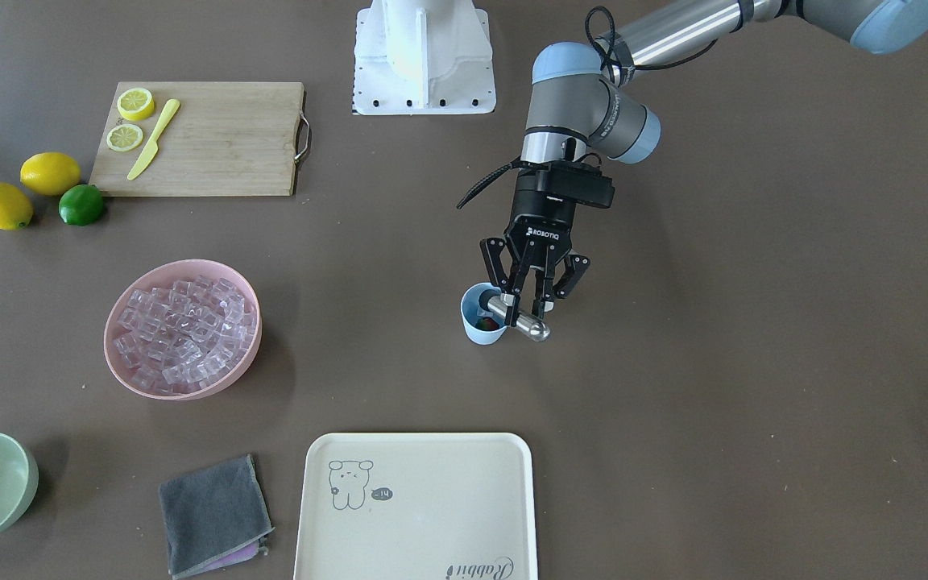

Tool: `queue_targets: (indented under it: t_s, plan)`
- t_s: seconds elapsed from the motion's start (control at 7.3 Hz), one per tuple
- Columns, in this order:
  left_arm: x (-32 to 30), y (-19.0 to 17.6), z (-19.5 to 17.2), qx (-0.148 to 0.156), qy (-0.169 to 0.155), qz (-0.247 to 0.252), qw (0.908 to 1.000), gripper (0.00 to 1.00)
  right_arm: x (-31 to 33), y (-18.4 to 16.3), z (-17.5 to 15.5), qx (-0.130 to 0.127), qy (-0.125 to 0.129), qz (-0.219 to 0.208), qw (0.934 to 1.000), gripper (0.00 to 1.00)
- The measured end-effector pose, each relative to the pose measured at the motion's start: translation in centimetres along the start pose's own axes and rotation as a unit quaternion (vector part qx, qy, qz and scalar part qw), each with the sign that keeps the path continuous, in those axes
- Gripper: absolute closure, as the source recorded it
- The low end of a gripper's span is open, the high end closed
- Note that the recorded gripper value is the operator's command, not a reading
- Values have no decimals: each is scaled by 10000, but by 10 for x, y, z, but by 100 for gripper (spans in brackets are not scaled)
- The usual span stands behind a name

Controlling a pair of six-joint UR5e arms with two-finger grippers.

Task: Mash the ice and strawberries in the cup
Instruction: 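Push the muddler down into the light-blue cup with the left gripper, mashing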

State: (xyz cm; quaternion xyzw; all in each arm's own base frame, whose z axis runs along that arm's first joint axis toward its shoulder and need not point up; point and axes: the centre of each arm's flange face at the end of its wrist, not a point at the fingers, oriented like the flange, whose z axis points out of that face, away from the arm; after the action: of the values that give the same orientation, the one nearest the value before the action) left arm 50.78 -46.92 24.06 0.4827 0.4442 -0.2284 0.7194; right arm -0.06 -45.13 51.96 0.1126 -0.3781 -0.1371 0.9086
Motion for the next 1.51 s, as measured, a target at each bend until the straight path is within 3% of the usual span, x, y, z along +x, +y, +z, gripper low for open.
queue_targets:
  t_s: [0.27,0.96,1.51]
  plan:
    - [4,2,2,-21,16,122,9999,100,0,0,0,-4,-5,12,10000,1]
    - [18,-64,-13,280,289,268,9988,100,0,0,0,3,1,1,10000,1]
    - [6,-35,3,62,166,281,9994,100,0,-1,0,4,2,-2,10000,1]
